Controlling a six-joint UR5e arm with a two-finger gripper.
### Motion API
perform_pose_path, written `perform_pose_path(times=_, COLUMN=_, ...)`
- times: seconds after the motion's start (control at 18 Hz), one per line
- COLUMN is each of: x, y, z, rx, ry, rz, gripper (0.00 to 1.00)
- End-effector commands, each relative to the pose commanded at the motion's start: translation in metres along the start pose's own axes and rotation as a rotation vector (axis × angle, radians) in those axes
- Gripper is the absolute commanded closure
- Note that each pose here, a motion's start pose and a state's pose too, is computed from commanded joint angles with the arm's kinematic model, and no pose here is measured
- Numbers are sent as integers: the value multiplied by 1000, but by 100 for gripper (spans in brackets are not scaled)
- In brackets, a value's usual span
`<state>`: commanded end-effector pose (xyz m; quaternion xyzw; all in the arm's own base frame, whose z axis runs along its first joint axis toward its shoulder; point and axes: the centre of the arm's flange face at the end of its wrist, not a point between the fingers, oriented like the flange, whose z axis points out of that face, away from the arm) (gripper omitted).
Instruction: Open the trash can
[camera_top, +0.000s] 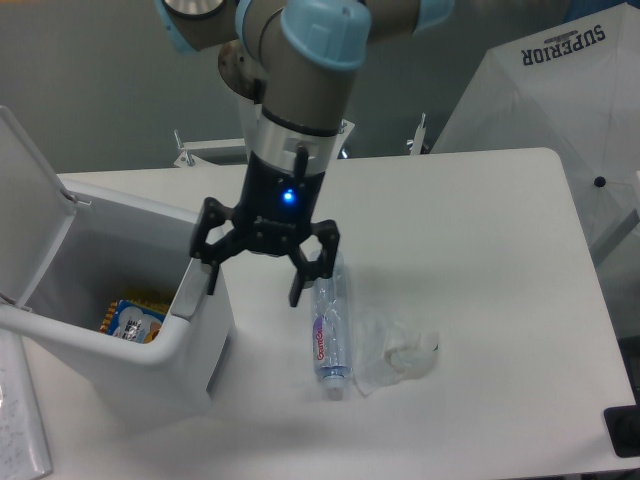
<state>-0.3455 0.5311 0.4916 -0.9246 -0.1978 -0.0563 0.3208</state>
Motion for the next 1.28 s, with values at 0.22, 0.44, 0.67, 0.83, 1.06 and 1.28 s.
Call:
perform_pose_path(times=0.22, x=-76, y=6, z=3, rx=12, ry=-58, rz=81, gripper=0)
perform_pose_path(times=0.44, x=-131, y=23, z=18, rx=-21, ry=-76, rz=171, gripper=0)
perform_pose_path(times=0.67, x=-158, y=35, z=34, rx=-60, ry=-89, rz=199, gripper=0)
perform_pose_path(times=0.83, x=-184, y=50, z=48, rx=-225, ry=-249, rz=242, gripper=0)
perform_pose_path(times=1.06, x=-198, y=66, z=77, rx=-412, ry=-294, rz=454, gripper=0)
perform_pose_path(times=1.28, x=-200, y=77, z=87, rx=-509, ry=-283, rz=539, gripper=0)
